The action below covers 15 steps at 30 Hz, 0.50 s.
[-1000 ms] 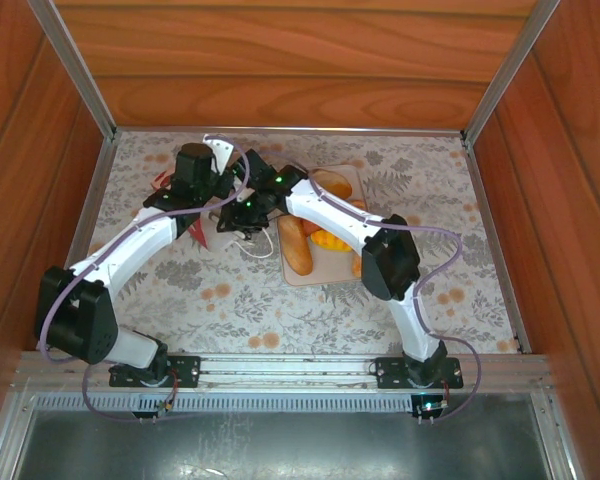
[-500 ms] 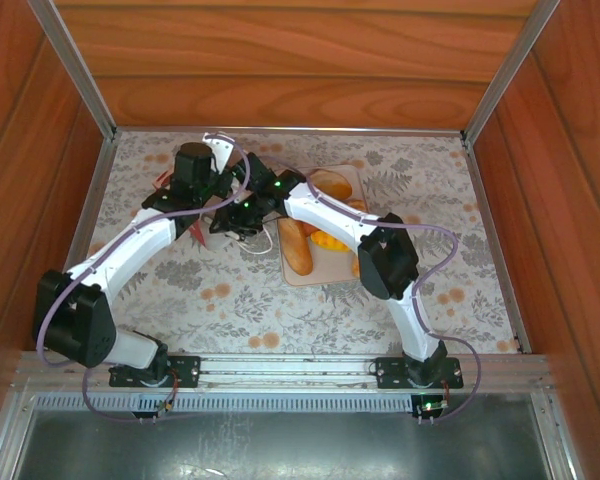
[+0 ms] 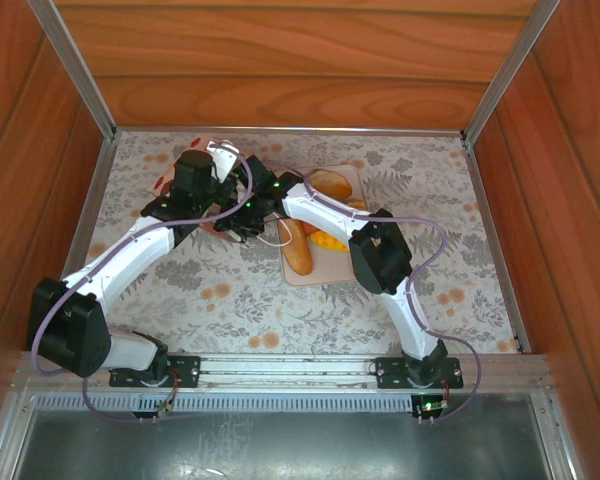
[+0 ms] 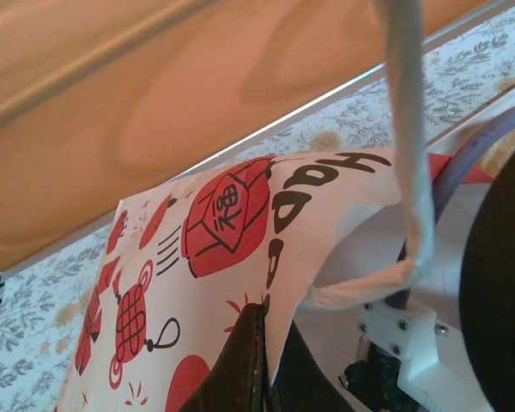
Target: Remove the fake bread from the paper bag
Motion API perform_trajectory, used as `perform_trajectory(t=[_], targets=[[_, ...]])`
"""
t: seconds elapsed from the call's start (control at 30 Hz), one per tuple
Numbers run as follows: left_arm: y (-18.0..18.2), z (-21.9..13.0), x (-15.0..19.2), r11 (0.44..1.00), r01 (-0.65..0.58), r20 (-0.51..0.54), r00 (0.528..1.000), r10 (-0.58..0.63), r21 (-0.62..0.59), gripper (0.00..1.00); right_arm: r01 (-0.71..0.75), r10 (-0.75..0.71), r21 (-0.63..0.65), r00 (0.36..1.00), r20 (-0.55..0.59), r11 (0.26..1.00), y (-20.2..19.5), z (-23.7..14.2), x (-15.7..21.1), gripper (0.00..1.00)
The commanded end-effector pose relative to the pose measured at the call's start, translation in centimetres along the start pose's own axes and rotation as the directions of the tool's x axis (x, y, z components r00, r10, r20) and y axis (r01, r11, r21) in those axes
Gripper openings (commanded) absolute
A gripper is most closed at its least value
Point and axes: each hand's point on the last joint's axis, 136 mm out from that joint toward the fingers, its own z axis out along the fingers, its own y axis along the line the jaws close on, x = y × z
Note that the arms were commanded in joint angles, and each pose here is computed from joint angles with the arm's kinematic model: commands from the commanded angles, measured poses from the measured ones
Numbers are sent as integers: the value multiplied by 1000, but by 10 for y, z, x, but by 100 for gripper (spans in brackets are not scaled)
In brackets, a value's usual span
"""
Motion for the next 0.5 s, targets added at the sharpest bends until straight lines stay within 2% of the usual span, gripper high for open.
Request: perform_trajectory(t=[0.0,0.47], targets=[[-7,-8,-22,1000,-24,84,996,22,21,0,-19,20,-31,1000,10,999,1,5,-12,54],[-21,-1,-22,997,-12,83,997,5,82,0,15,-17,-58,1000,-21,998,9,22,-20,54]])
